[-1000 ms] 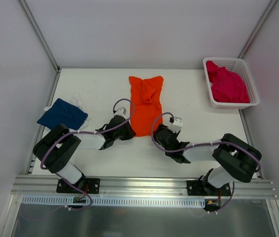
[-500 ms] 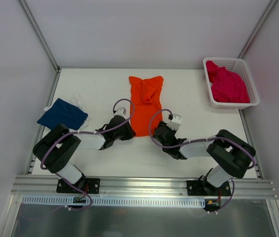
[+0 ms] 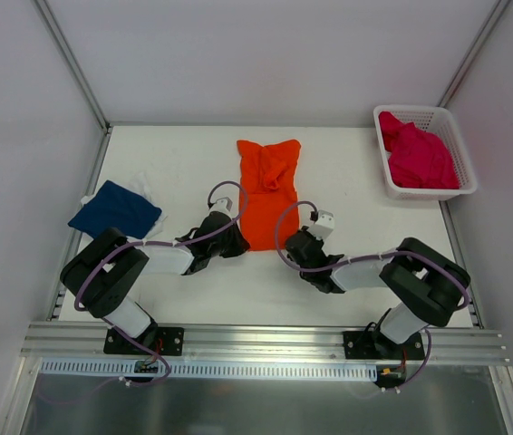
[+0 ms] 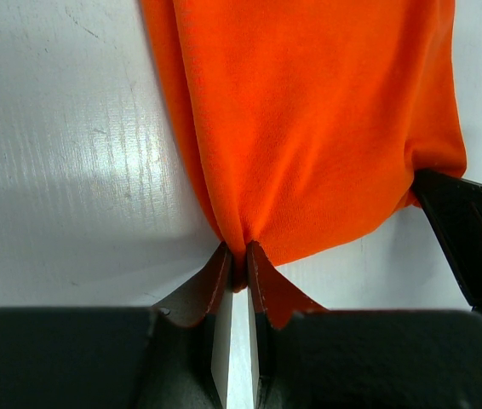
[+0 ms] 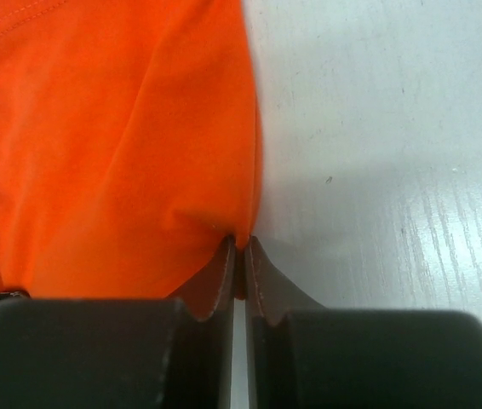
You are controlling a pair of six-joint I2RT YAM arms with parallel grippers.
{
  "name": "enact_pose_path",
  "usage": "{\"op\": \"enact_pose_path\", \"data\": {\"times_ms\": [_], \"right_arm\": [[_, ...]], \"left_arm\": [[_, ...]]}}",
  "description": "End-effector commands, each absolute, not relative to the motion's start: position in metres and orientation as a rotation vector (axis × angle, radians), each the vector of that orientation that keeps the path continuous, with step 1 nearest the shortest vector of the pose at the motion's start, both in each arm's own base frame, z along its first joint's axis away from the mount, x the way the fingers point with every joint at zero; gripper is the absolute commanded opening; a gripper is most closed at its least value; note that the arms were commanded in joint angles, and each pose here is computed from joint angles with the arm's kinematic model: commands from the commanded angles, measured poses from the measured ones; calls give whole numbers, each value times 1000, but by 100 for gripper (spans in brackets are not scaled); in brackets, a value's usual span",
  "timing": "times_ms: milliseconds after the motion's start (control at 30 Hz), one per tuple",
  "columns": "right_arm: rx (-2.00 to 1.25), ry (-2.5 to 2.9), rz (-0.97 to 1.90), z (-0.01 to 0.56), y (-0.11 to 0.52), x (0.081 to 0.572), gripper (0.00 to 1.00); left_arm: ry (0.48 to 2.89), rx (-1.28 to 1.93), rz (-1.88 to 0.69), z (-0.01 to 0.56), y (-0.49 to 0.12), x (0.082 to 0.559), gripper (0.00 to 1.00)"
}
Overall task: Fold and stack the t-shirts
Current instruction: Grab one side of the 2/3 rectangular tshirt with both arms, then fold the long partially folded tshirt into a neat square
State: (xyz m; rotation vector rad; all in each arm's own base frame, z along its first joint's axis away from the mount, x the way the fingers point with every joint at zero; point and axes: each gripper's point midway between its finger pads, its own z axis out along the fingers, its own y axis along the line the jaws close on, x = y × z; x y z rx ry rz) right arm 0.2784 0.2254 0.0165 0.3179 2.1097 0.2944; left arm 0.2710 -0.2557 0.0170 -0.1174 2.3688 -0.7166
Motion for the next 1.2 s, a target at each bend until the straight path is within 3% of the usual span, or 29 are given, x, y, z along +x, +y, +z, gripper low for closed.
{"op": "enact_pose_path", "data": {"times_ms": [0,267,600,967,1167], "right_arm": [[263,2236,196,-15,202,251,1],[206,2237,163,-5,188,215,0],[120,2145,141,57,188,198,0],[69,2049,116,101,217,238,0],[99,2045,132,110,224,283,0]], "left_arm": [[2515,-89,-588,-14,-231,240,0],[2514,-61,-501,-9,-216,212,0],[2436,-28,-574,32,-225,194,0],[2297,42,-469,87,-247,246,0],[2267,3,-391,97,-242,286,0]]}}
